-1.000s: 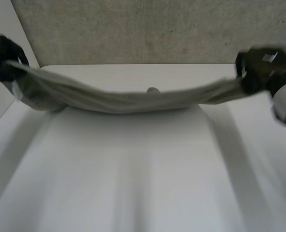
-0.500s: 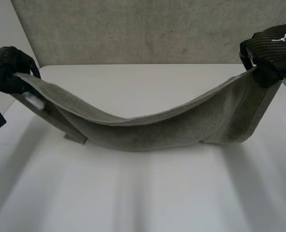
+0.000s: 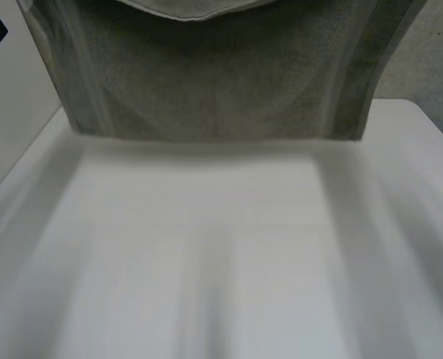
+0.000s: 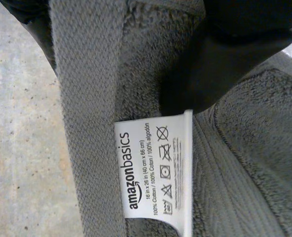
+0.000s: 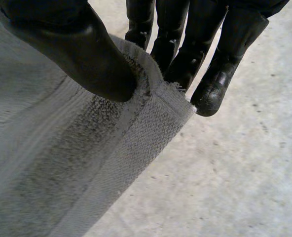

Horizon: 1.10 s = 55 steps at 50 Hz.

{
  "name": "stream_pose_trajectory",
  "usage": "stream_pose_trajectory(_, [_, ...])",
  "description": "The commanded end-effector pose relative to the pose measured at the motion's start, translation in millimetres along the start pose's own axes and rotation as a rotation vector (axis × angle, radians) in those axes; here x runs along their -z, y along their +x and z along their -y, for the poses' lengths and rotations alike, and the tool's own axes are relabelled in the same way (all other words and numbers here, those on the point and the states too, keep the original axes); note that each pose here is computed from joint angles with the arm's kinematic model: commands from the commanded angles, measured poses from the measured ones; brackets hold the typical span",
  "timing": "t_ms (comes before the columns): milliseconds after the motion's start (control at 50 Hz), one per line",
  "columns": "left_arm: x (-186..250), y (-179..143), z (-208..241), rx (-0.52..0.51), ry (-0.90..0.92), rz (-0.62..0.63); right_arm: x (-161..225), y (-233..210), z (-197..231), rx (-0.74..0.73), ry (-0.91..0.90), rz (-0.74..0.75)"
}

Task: Fold the towel.

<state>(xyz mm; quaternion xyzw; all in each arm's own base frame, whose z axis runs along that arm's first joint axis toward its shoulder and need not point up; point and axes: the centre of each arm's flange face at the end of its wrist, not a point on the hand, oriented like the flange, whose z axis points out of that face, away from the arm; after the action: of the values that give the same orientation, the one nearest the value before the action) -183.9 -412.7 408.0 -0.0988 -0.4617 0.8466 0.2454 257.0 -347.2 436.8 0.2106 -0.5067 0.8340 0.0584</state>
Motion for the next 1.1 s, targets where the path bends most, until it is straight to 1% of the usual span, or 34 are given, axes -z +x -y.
stream_pose_trajectory(20, [25.8, -0.2, -38.0, 0.046, -0.142, -0.016, 31.3, -31.1, -42.0, -0.009, -0.214, 0.250])
stream_pose_trajectory(40, [26.0, -0.2, -38.1, 0.046, -0.142, -0.016, 31.4, -31.1, -42.1, -0.009, -0.215, 0.250])
stream_pose_trajectory(80, [50.1, -3.7, -68.1, 0.080, -0.256, -0.043, 50.7, -49.7, -63.1, -0.015, -0.275, 0.371])
stream_pose_trajectory(100, [50.3, -3.7, -68.2, 0.080, -0.256, -0.043, 50.8, -49.8, -63.2, -0.015, -0.275, 0.372])
stream_pose_trajectory(120, [66.3, -10.8, -83.7, 0.099, -0.314, -0.049, 59.4, -55.1, -73.8, -0.009, -0.296, 0.420])
stream_pose_trajectory(140, [82.1, -19.5, -96.6, 0.116, -0.363, -0.039, 59.5, -55.1, -73.9, -0.009, -0.296, 0.421])
stream_pose_trajectory(160, [82.3, -19.6, -96.7, 0.116, -0.364, -0.039, 66.4, -55.6, -89.4, 0.006, -0.327, 0.446])
stream_pose_trajectory(180, [97.8, -26.5, -107.7, 0.132, -0.405, -0.033, 73.7, -53.7, -106.4, 0.025, -0.365, 0.464])
stream_pose_trajectory(200, [98.0, -26.6, -107.8, 0.133, -0.405, -0.033, 73.8, -53.7, -106.6, 0.025, -0.365, 0.465])
stream_pose_trajectory(240, [127.5, -28.8, -127.3, 0.165, -0.473, -0.042, 93.3, -54.7, -135.5, 0.052, -0.442, 0.512])
stream_pose_trajectory(260, [127.6, -28.8, -127.4, 0.165, -0.474, -0.042, 93.4, -54.7, -135.7, 0.052, -0.442, 0.512])
stream_pose_trajectory(280, [139.8, -26.0, -132.9, 0.176, -0.498, -0.054, 103.4, -55.9, -144.8, 0.064, -0.472, 0.533])
stream_pose_trajectory(300, [149.6, -22.0, -132.9, 0.175, -0.512, -0.069, 103.5, -55.9, -144.9, 0.064, -0.473, 0.533])
stream_pose_trajectory(340, [157.0, -20.4, -127.8, 0.164, -0.517, -0.077, 118.9, -54.7, -143.5, 0.090, -0.476, 0.562])
stream_pose_trajectory(360, [157.1, -20.4, -127.7, 0.164, -0.517, -0.077, 119.0, -54.7, -143.5, 0.090, -0.476, 0.562])
stream_pose_trajectory(400, [167.6, -25.1, -112.2, 0.150, -0.516, -0.067, 124.8, -38.9, -127.4, 0.104, -0.451, 0.528])
stream_pose_trajectory(420, [167.7, -25.2, -112.1, 0.150, -0.516, -0.067, 124.8, -38.8, -127.4, 0.104, -0.451, 0.527])
stream_pose_trajectory(460, [172.2, -30.8, -93.1, 0.124, -0.495, -0.054, 124.3, -13.8, -109.3, 0.122, -0.420, 0.450])
stream_pose_trajectory(480, [172.2, -30.8, -93.0, 0.124, -0.494, -0.054, 124.3, -13.7, -109.2, 0.122, -0.420, 0.450])
stream_pose_trajectory(560, [176.6, -24.7, -72.6, 0.124, -0.472, -0.062, 123.2, 8.7, -89.0, 0.152, -0.372, 0.377])
stream_pose_trajectory(680, [177.2, -18.2, -67.8, 0.182, -0.467, -0.063, 124.2, 12.4, -80.5, 0.157, -0.359, 0.366])
stream_pose_trajectory(760, [176.6, -18.1, -69.6, 0.186, -0.463, -0.060, 123.8, 12.7, -82.4, 0.156, -0.368, 0.364])
stream_pose_trajectory(840, [177.1, -21.8, -81.3, 0.201, -0.483, -0.054, 124.3, 8.4, -91.6, 0.147, -0.393, 0.378])
stream_pose_trajectory(880, [176.6, -23.9, -89.5, 0.217, -0.498, -0.054, 124.1, -1.2, -108.8, 0.129, -0.435, 0.412])
stream_pose_trajectory(900, [176.6, -24.0, -89.6, 0.217, -0.498, -0.054, 124.1, -1.2, -108.9, 0.129, -0.435, 0.412])
stream_pose_trajectory(940, [173.0, -27.7, -103.9, 0.238, -0.518, -0.059, 123.4, -9.7, -129.4, 0.107, -0.482, 0.443])
stream_pose_trajectory(980, [170.7, -30.1, -109.6, 0.242, -0.523, -0.063, 121.3, -13.9, -136.8, 0.101, -0.480, 0.455])
stream_pose_trajectory(1000, [168.7, -32.4, -115.9, 0.242, -0.529, -0.070, 121.3, -14.0, -136.9, 0.101, -0.480, 0.455])
stream_pose_trajectory(1040, [165.5, -34.1, -122.2, 0.235, -0.532, -0.083, 111.9, -21.9, -157.5, 0.111, -0.455, 0.443])
stream_pose_trajectory(1060, [165.4, -34.2, -122.3, 0.235, -0.532, -0.083, 111.9, -22.0, -157.6, 0.111, -0.455, 0.443])
stream_pose_trajectory(1100, [155.9, -39.2, -135.7, 0.195, -0.523, -0.109, 102.7, -29.9, -178.7, 0.122, -0.437, 0.429])
